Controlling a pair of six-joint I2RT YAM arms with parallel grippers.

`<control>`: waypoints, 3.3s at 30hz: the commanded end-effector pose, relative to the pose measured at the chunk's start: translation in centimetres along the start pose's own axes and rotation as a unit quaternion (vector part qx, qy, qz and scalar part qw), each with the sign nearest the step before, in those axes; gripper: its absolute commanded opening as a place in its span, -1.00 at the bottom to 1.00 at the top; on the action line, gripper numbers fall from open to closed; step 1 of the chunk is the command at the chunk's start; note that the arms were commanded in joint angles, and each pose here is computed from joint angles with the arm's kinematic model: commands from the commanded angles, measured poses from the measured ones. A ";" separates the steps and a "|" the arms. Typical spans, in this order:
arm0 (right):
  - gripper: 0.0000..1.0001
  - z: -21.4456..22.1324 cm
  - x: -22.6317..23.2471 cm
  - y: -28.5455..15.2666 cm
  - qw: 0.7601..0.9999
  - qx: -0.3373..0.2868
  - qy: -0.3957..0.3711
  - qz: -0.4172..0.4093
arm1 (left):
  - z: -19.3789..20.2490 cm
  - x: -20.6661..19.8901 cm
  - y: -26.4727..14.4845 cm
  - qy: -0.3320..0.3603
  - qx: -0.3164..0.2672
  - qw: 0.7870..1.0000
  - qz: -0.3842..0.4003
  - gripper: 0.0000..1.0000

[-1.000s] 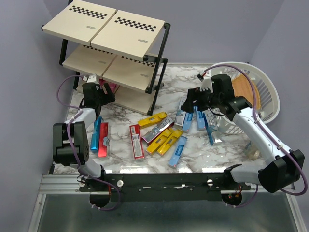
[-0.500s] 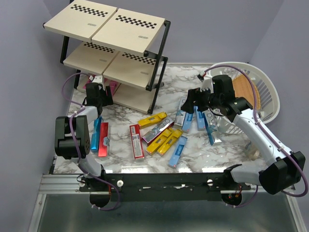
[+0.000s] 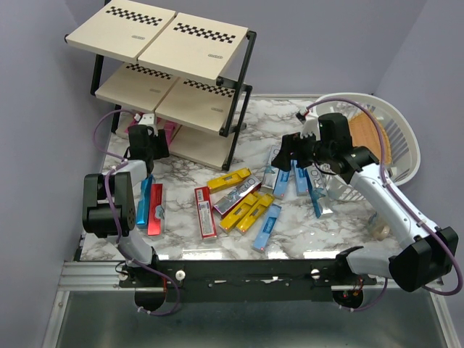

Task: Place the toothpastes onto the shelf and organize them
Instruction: Adjust the toothpaste on the shelf.

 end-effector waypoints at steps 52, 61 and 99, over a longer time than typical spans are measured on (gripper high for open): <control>0.82 1.6 -0.3 -0.1 0.999 -0.021 -0.016 -0.023 | 0.9 2.2 1.7 -0.057 0.014 0.992 0.109 0.38; 0.82 1.6 -0.3 0.0 0.999 -0.019 -0.014 -0.027 | 0.9 2.2 2.0 -0.059 0.023 0.991 0.121 0.27; 0.82 1.6 -0.5 0.4 1.000 -0.008 -0.016 -0.025 | 0.3 5.7 1.1 -0.411 0.067 0.872 0.259 -0.06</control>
Point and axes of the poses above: each gripper's point midway between its finger pads, its own y axis out along the fingers, its own x axis along the line the jaws close on, z = x × y, the point moved 10 cm from there along -y, back along the fingers, and after that the axes turned 6 degrees about y, right-handed, at the moved point
